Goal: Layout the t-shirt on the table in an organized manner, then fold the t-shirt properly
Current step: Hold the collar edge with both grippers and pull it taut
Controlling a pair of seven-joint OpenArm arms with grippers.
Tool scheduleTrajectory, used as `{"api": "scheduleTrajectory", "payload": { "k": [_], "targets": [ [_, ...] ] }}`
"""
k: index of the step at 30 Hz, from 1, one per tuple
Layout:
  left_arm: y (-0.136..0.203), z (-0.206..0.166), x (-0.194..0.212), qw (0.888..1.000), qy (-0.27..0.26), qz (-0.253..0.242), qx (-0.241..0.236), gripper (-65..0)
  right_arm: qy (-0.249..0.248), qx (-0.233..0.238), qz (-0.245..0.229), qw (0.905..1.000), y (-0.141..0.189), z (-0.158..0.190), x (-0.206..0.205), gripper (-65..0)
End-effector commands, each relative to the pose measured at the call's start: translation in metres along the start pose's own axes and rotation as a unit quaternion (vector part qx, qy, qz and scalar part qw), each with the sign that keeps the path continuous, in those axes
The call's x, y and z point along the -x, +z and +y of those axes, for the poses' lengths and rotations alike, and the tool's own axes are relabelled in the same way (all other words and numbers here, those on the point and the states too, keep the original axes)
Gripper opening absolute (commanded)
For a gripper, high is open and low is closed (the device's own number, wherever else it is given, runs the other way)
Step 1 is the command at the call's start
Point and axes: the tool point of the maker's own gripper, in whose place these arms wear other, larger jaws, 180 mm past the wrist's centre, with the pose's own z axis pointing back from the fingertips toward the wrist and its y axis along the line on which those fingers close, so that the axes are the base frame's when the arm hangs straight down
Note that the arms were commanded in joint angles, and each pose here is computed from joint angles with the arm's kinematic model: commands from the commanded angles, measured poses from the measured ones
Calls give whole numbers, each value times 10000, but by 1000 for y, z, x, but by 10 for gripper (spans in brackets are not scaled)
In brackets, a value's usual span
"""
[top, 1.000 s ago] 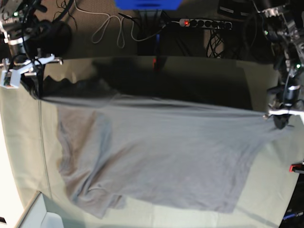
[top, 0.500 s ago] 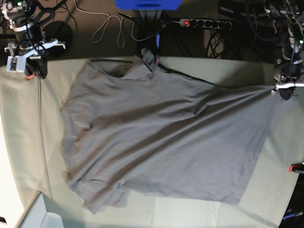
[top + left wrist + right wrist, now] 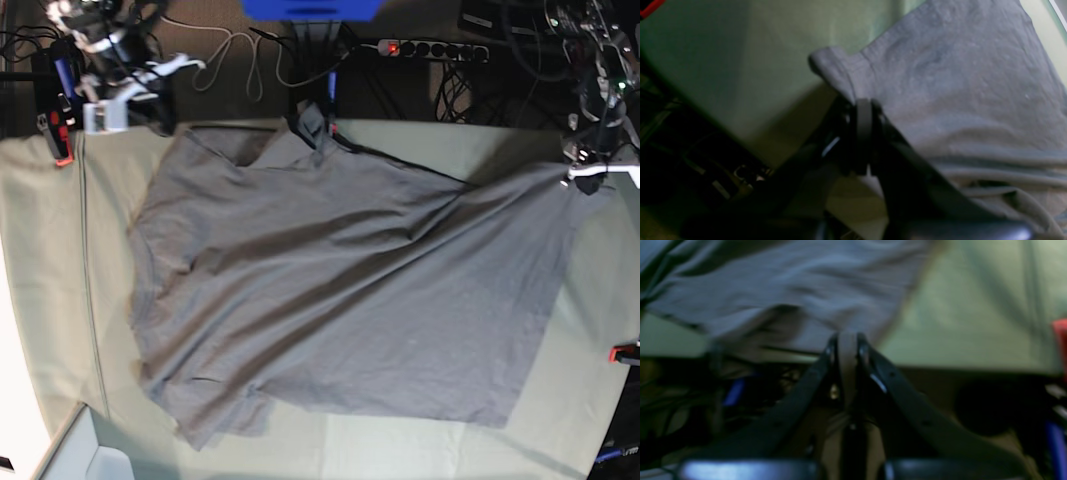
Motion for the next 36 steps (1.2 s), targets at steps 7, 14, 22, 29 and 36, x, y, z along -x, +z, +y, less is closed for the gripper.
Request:
{"api": "scheduleTrajectory", "payload": {
  "k": [7,14,22,29,36],
  "targets": [
    [1,-2,-14,9998,-68,-202,52,-649,-113,-651,-179,9977,-22,41,-6,-294],
    [0,-2,-15,9997,-77,-216,48,-649,195,-559,171,9981,-60,30,7,-227],
    [-3,-8,-19,9996,-43,-268,108,-649,595,-492,475,9959,-93,18,10,-227],
    [-5,-12,-24,9993,-18,-332,143,-649,600,-512,623,9949,-88,18,22,-228],
    [-6,-14,-25,9992,-6,-353,166,-649,512,-577,813,9937,-82,23,40,-256]
  ]
}}
